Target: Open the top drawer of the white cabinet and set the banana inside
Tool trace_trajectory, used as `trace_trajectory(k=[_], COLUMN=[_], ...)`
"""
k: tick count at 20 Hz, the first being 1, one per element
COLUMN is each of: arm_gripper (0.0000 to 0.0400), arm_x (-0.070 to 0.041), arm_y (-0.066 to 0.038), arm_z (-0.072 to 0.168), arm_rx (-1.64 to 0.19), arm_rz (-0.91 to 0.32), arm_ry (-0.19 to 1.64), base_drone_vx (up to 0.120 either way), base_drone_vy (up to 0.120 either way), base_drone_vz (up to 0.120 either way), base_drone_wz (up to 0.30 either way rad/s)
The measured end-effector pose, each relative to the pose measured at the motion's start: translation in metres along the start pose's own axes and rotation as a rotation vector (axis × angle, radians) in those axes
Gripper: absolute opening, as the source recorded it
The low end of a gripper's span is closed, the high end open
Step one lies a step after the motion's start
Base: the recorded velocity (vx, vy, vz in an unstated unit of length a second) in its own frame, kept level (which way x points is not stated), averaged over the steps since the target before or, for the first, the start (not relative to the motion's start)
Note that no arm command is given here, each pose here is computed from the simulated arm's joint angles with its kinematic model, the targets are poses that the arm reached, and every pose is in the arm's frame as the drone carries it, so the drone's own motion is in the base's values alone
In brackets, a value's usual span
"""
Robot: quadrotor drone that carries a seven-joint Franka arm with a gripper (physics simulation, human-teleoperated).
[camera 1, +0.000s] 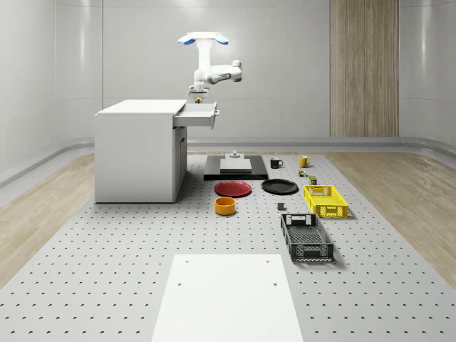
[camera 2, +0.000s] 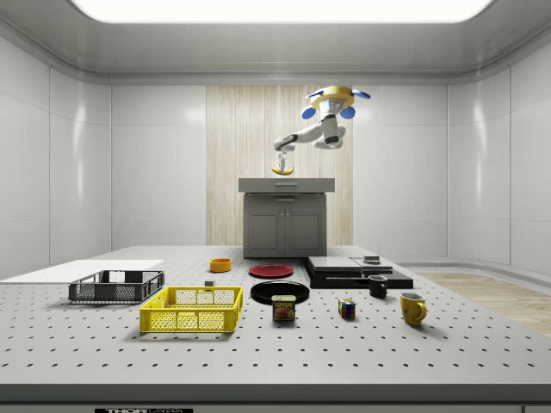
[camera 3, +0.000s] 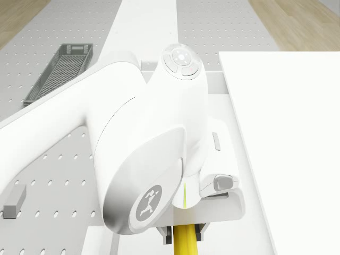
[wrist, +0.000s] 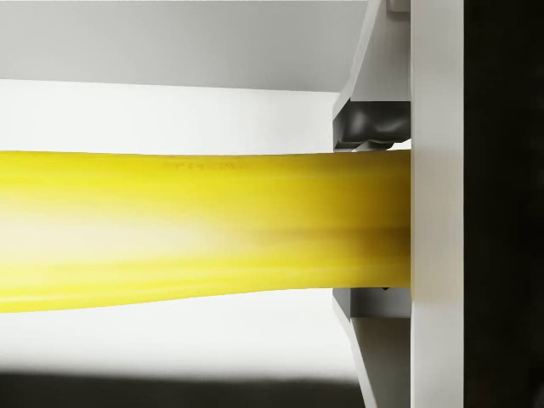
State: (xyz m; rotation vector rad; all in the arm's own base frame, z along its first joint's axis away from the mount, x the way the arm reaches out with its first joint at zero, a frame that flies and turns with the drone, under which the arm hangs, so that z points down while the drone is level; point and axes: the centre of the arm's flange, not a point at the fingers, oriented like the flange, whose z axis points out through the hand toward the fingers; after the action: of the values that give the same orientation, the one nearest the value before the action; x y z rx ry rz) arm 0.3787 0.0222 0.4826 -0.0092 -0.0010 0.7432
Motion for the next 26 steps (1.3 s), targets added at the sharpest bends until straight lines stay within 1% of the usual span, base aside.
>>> trace_trajectory(k=[3,7,15,26], arm_gripper=[0.019,0.019,0.019,0.019], arm_x=[0.0,0.0,0.0,0.0], arm_y=[0.0,0.0,0.0,0.0], arm_z=[0.0,0.01,0.042,0.081], arm_rx=[0.0,0.0,0.0,0.0], arm_rz=[0.0,-0.001,-0.001,-0.001], arm_ry=[0.0,0.0,0.0,0.0], base_drone_vx=[0.0,0.0,0.0,0.0], base_drone_vy=[0.0,0.0,0.0,0.0], base_drone_vz=[-0.12,0.0,0.0,0.0], base_drone_wz=[0.0,0.0,0.0,0.0])
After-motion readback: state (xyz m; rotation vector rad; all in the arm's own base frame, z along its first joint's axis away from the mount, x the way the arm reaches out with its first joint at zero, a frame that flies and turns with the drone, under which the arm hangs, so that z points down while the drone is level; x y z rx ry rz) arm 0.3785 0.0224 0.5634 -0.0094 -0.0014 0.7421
